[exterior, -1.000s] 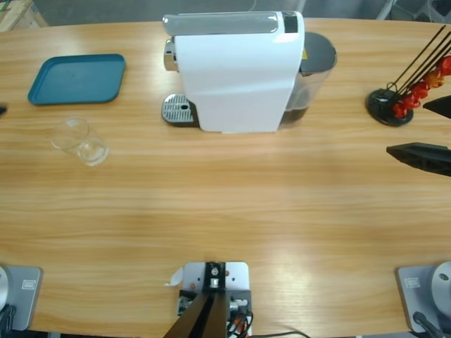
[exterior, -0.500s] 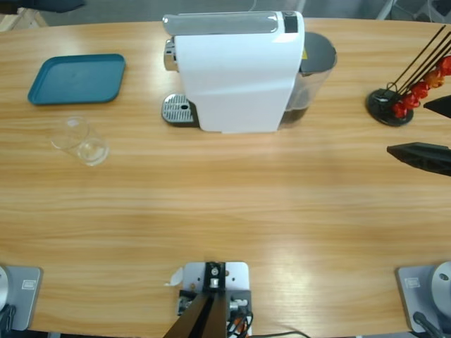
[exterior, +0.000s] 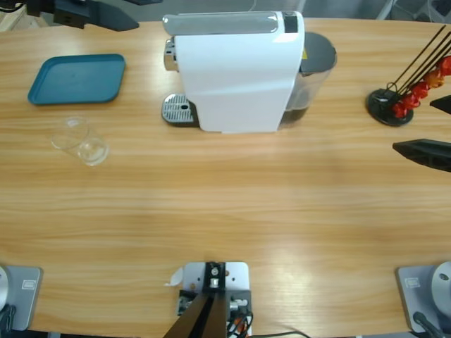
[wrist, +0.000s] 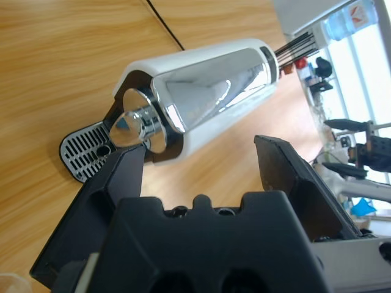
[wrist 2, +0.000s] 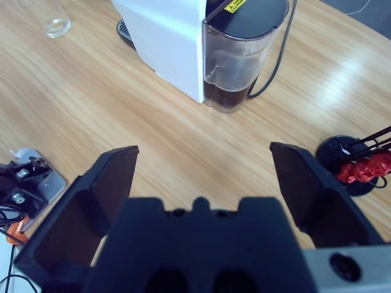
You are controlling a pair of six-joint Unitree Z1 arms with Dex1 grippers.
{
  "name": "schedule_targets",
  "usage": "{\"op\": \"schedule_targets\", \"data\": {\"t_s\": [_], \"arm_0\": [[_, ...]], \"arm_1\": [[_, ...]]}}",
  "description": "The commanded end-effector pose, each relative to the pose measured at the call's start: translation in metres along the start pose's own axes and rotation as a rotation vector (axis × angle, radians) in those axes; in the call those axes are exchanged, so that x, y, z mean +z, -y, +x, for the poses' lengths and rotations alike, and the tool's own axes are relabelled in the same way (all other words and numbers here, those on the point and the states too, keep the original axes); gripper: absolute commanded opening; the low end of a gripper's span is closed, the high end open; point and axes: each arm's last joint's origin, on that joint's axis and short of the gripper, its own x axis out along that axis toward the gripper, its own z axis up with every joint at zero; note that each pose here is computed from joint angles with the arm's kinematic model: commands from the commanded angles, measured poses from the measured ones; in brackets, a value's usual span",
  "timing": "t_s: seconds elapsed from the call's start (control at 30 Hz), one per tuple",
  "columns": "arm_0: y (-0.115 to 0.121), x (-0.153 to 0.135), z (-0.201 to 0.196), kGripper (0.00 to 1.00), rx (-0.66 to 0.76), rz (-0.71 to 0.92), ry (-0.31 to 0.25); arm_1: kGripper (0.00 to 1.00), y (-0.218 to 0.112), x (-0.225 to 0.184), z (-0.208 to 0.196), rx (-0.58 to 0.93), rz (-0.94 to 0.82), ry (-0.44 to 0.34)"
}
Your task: Pour coffee
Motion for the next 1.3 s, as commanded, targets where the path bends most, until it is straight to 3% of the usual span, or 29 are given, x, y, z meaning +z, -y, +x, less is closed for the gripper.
{"op": "schedule_targets", "data": {"t_s": [0.03, 0.33, 0.43, 0.5, 0.57, 0.83, 0.87, 0.9, 0.93, 1.3], "arm_0": [[-0.014, 0.009, 0.039, 0.770, 0.017, -0.022, -0.058], [-0.024, 0.007, 0.055, 0.720, 0.036, -0.041, -0.096], [-0.025, 0.008, 0.057, 0.546, 0.042, -0.041, -0.095], [-0.024, 0.009, 0.057, 0.530, 0.042, -0.039, -0.091], [-0.023, 0.010, 0.056, 0.358, 0.042, -0.039, -0.090], [-0.027, 0.005, 0.057, 0.347, 0.048, -0.044, -0.108], [-0.027, 0.005, 0.057, 0.300, 0.047, -0.038, -0.107], [-0.026, 0.005, 0.057, 0.047, 0.047, -0.030, -0.106], [-0.026, 0.005, 0.056, 0.002, 0.046, -0.023, -0.104], [-0.023, 0.006, 0.049, 0.000, 0.049, -0.005, -0.093]], "arm_1": [[0.973, 0.002, -0.011, 0.000, -0.028, 0.019, 0.001], [0.973, 0.002, -0.010, 0.001, -0.029, 0.024, -0.003], [0.973, 0.002, -0.010, 0.001, -0.029, 0.024, -0.005], [0.973, 0.002, -0.010, 0.001, -0.029, 0.024, -0.006], [0.973, 0.002, -0.010, 0.001, -0.029, 0.024, -0.006], [0.968, 0.002, -0.011, 0.000, -0.029, 0.024, 0.002], [0.968, 0.002, -0.011, 0.000, -0.029, 0.024, 0.002], [0.968, 0.002, -0.011, 0.000, -0.029, 0.024, 0.001], [0.968, 0.002, -0.011, 0.000, -0.029, 0.024, 0.001], [0.968, 0.002, -0.010, 0.000, -0.028, 0.024, 0.001]]}}
